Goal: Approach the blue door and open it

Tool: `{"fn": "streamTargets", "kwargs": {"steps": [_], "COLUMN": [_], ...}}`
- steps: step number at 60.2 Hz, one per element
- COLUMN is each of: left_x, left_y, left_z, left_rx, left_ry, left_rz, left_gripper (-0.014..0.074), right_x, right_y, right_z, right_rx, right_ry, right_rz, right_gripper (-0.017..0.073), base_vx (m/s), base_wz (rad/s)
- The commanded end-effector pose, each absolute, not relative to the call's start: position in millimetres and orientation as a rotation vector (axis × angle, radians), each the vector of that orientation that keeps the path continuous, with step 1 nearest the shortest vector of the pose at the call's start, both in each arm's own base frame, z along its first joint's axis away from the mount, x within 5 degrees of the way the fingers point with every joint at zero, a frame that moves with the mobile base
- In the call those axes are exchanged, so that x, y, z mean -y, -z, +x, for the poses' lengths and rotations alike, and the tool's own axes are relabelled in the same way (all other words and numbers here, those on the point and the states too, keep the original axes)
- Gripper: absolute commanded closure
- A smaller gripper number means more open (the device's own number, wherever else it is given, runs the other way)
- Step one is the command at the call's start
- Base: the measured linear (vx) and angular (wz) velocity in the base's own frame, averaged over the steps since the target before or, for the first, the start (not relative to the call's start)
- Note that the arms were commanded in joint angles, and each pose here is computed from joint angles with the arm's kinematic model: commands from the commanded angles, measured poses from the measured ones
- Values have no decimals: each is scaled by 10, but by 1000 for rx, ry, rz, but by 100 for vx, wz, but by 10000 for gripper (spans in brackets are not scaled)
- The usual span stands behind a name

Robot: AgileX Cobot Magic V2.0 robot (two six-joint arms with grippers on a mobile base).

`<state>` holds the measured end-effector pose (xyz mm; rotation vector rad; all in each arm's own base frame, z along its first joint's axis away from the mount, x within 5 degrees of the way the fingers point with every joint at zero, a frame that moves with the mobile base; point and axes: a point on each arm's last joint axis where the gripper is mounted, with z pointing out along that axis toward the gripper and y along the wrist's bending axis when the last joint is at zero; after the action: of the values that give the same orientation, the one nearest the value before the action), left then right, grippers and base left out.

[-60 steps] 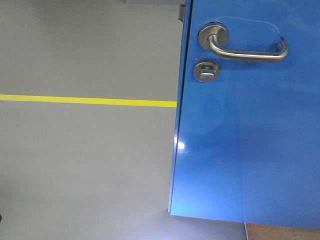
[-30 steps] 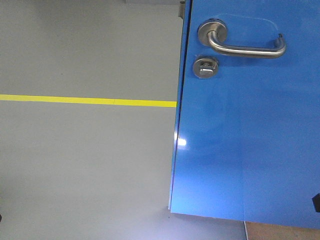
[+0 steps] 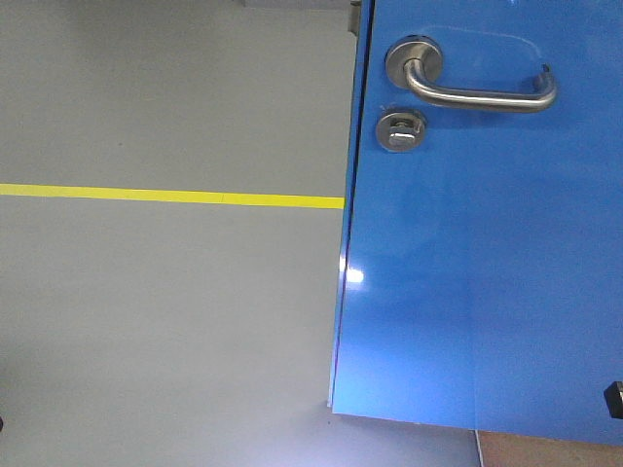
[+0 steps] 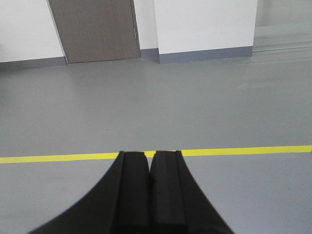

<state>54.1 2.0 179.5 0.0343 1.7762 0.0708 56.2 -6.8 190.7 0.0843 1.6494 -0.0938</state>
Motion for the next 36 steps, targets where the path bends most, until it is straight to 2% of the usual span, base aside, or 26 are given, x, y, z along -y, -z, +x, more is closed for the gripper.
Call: {"fn": "streamTargets", "kwargs": {"steps": [1, 36], "left_x": [-13, -13], "left_y": [-1855, -1855], "left_z": [551, 551], "left_rx": [-1690, -1690], "left_ry": [-59, -59], "left_rz": [32, 32], "left_gripper": [524, 524], "right_x": [62, 62], "right_y": [-1920, -1920], "right_z": [561, 561], "right_rx": [-1571, -1571], "right_ry": [104, 104], "right_rz": [63, 63], "right_gripper": [557, 557], "base_vx": [0, 0], "base_wz": [0, 0]}}
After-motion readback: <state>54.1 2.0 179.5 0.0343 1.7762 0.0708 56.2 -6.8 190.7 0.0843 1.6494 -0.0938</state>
